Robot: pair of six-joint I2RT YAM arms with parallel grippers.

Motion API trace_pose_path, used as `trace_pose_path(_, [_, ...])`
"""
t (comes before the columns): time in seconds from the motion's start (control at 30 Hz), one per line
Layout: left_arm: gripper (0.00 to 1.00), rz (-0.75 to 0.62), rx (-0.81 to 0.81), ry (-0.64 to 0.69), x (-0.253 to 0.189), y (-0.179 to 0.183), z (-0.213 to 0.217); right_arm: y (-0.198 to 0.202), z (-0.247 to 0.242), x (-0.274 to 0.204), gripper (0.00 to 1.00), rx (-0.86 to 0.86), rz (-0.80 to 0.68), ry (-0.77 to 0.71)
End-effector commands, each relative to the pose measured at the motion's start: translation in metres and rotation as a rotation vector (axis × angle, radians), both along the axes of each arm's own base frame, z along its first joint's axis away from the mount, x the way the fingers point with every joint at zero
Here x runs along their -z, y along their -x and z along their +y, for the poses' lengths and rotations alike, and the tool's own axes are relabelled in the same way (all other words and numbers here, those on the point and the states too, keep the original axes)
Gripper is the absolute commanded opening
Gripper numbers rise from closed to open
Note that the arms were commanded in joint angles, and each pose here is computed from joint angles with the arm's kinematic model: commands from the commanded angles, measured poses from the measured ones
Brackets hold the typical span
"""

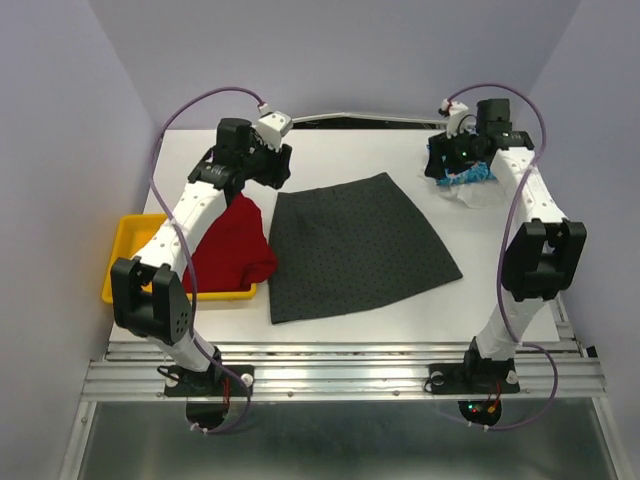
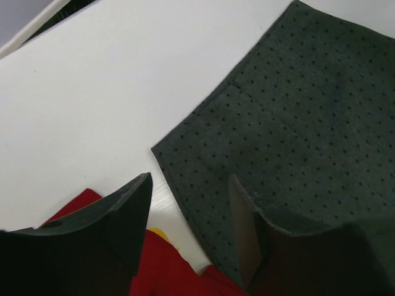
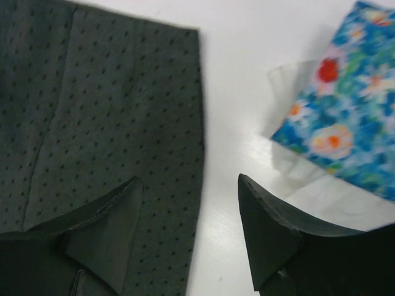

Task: Fold and stack the skirts
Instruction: Flatten the skirt out

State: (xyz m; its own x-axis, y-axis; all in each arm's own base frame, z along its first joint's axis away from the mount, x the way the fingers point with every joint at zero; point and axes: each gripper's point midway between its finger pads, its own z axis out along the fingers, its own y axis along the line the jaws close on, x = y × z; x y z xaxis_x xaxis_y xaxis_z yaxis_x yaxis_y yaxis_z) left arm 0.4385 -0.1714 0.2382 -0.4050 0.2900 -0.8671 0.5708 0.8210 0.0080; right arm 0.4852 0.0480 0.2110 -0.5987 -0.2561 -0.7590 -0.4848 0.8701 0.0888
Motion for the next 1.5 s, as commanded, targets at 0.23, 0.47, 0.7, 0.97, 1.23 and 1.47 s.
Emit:
trace_pose_path(0.23, [0.3, 0.288, 0.191, -0.001, 0.079, 0.102, -0.053, 0.07, 0.03, 0.141, 0.43, -0.231, 0.291, 0.222])
trace_pose_path(0.47, [0.16, 0.433, 0.164, 0.024, 0.13, 0.118, -0.055, 0.108, -0.006, 0.177, 0.31, -0.26, 0.291, 0.444])
trace_pose_path(0.7, [0.11, 0.559, 0.108, -0.04, 0.184, 0.081, -0.059, 0.203, 0.0, 0.207, 0.24, -0.423, 0.451, 0.551])
trace_pose_path(0.97, [0.1, 0.54, 0.064, -0.109, 0.209, -0.022, -0.071, 0.287, 0.073, 0.18, 0.26, -0.647, 0.575, 0.43])
trace_pose_path(1.23, [0.3, 0.484, 0.342, 0.034, 0.196, -0.06, -0.145, 0.302, 0.2, 0.12, 0.29, -0.835, 0.494, 0.117])
trace_pose_path(1.47, [0.5, 0.258, 0.386, -0.069, 0.125, -0.03, -0.14, 0.201, 0.176, 0.045, 0.34, -0.597, 0.199, 0.067])
